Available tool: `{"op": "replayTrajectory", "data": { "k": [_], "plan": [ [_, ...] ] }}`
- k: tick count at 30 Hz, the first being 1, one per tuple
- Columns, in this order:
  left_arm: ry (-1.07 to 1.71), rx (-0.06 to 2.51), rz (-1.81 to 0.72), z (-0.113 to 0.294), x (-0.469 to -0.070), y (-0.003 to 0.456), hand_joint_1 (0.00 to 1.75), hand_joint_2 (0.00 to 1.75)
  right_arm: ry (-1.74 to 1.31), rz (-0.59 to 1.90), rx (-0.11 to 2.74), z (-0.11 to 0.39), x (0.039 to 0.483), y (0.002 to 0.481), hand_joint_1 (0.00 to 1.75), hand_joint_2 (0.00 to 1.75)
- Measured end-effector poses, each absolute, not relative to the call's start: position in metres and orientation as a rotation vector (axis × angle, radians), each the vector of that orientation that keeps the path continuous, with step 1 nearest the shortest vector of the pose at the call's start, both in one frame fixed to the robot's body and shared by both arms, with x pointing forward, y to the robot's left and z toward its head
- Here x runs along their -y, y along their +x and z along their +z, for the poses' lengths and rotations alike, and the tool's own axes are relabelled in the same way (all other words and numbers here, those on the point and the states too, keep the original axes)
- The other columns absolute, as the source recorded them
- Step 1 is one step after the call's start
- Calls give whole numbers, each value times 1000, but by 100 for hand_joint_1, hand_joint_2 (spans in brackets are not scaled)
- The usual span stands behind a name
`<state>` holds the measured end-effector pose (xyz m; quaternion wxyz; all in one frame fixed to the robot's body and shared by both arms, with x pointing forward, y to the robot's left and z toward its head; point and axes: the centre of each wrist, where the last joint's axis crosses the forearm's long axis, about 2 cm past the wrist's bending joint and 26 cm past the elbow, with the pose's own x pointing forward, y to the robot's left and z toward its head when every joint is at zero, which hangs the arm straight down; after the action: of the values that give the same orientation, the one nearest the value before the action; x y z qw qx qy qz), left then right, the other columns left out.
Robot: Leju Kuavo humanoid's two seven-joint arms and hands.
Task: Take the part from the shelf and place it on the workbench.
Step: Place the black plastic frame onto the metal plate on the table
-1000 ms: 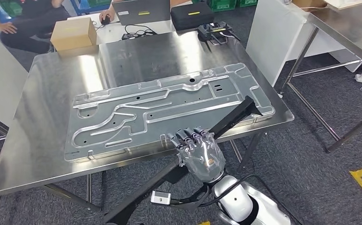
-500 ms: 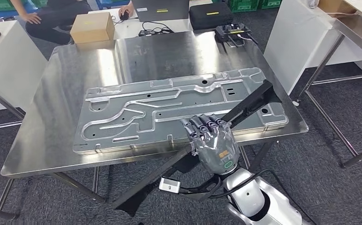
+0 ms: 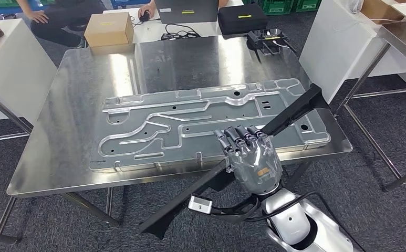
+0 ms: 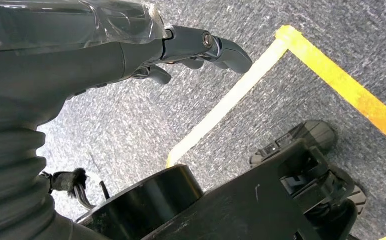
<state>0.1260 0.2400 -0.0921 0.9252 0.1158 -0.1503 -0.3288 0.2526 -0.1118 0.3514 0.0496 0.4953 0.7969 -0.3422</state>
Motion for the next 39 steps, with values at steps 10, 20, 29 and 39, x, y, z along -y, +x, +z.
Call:
{"op": "replayTrajectory", "data": {
  "k": [10,20,29,39],
  "plan": [
    [245,304,-691,-93,-241,124,0,175,1544,-1016,-2393,352,119,256,175,175],
    [249,304,-697,-93,-241,124,0,175,1526,-1023,-2384,351,119,256,175,175],
    [243,296,-696,-94,-241,119,0,175,1527,-985,-2377,362,120,257,175,175],
    [245,301,-697,-94,-241,119,0,175,1520,-947,-2388,365,120,257,175,175]
  ]
}}
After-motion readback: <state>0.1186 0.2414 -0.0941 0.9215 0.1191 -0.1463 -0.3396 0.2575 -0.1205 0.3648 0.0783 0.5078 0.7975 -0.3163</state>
